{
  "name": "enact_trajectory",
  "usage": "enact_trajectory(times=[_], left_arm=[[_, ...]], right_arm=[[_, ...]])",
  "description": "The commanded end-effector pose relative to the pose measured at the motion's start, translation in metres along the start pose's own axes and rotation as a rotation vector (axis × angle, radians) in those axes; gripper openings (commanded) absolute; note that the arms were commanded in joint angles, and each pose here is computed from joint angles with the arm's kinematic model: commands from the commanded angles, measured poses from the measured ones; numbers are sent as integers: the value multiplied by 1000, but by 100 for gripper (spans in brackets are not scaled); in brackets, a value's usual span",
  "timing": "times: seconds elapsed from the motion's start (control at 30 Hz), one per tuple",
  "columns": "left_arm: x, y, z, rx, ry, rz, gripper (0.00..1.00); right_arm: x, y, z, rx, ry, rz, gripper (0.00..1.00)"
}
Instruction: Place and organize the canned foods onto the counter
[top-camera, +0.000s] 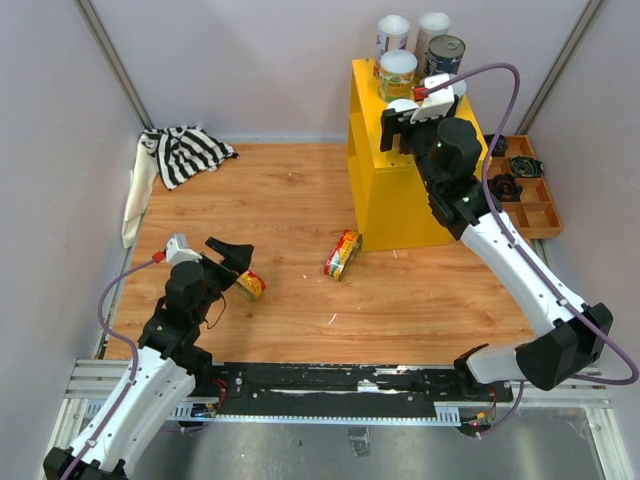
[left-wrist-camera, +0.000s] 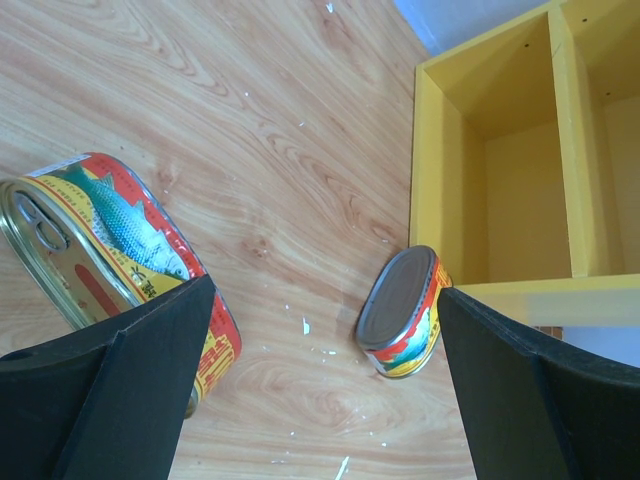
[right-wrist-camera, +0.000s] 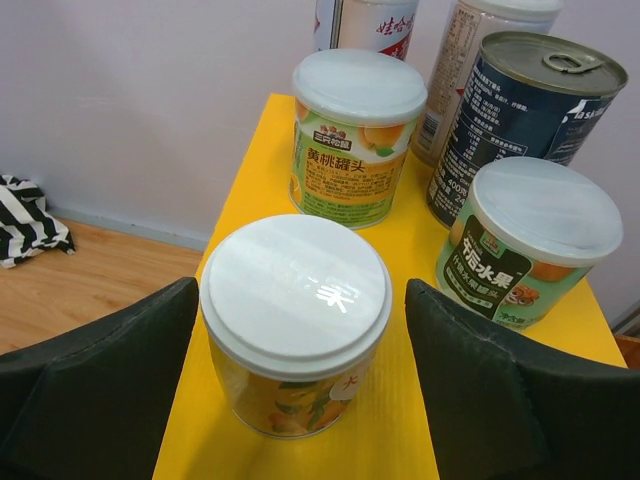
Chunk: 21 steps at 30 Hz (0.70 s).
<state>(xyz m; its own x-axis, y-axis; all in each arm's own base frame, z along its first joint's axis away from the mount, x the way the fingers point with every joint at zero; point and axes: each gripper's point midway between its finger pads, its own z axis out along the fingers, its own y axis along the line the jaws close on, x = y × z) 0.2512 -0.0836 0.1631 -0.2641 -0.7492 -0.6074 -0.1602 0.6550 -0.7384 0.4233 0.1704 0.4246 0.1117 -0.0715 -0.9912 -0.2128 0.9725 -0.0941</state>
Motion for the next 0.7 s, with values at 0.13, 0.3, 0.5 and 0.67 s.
enact_trajectory(times=[0.13, 0.3, 0.5, 0.67], left_arm=[[-4, -5, 0, 31, -22, -19, 98], [-4, -3, -1, 33, -24, -20, 98], [-3, -4, -1, 40, -23, -29, 98], [-3, -5, -1, 42, -23, -28, 98]], right_arm=[[-24, -8, -20, 8, -11, 41, 84], [-23, -1, -29, -12, 2, 55, 82], [-19, 4, -32, -28, 20, 66, 74], [-11, 6, -31, -28, 41, 64, 68]])
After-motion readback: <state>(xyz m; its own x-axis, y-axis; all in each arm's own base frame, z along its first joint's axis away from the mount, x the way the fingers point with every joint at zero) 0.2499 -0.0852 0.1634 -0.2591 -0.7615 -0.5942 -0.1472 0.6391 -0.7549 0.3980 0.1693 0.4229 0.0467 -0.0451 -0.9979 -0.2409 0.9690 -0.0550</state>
